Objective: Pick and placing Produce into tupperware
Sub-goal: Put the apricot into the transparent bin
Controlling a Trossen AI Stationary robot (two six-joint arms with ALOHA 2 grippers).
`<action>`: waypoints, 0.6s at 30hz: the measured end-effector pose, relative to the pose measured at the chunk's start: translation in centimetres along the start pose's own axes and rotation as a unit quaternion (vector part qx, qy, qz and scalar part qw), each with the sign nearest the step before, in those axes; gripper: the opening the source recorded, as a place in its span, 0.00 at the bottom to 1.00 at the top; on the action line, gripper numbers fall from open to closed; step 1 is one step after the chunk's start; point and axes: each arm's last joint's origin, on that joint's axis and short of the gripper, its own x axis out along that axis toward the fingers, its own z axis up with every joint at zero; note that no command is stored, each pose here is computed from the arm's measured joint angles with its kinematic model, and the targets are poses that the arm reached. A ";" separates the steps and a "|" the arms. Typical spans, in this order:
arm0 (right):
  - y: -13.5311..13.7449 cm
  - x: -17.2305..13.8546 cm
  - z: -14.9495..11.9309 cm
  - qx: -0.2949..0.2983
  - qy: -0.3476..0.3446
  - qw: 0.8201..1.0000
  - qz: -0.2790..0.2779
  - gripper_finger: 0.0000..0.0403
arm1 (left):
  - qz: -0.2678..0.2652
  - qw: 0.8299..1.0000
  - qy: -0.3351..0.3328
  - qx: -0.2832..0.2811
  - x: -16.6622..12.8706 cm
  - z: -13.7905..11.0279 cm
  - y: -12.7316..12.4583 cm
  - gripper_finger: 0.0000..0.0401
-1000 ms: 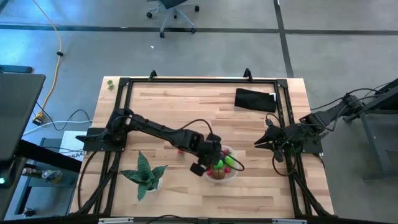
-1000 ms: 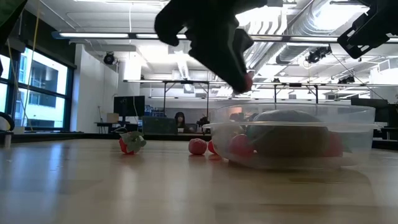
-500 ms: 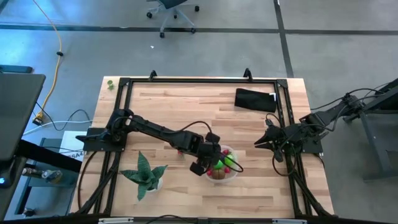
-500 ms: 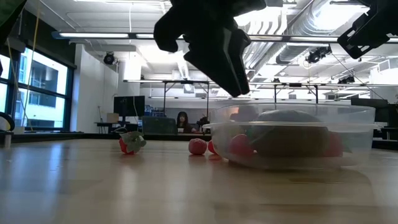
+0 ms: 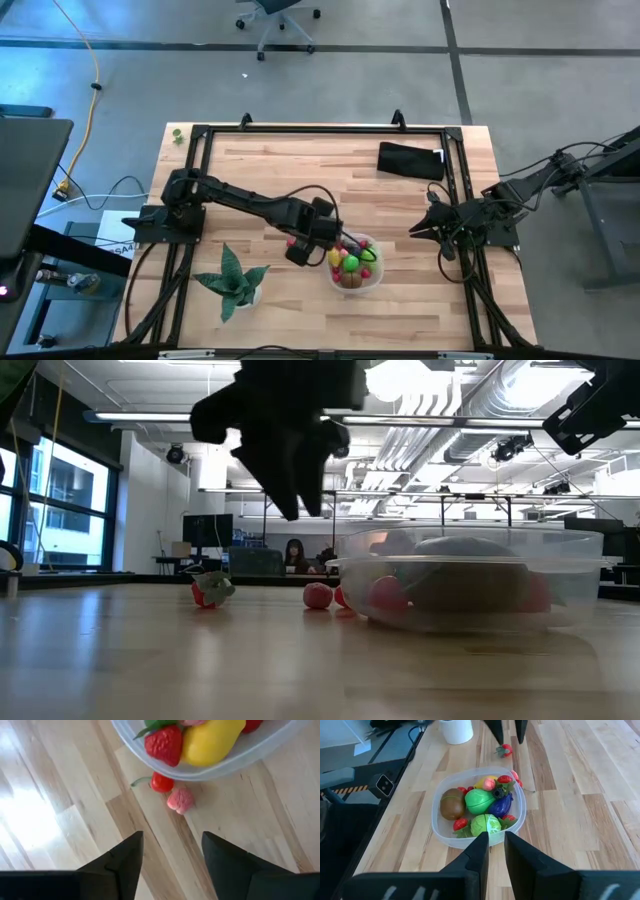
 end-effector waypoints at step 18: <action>0.0 0.0 0.0 0.000 0.001 1.000 0.000 0.13 | -0.057 0.994 -0.084 -0.039 3.8 -3.4 1.8 0.35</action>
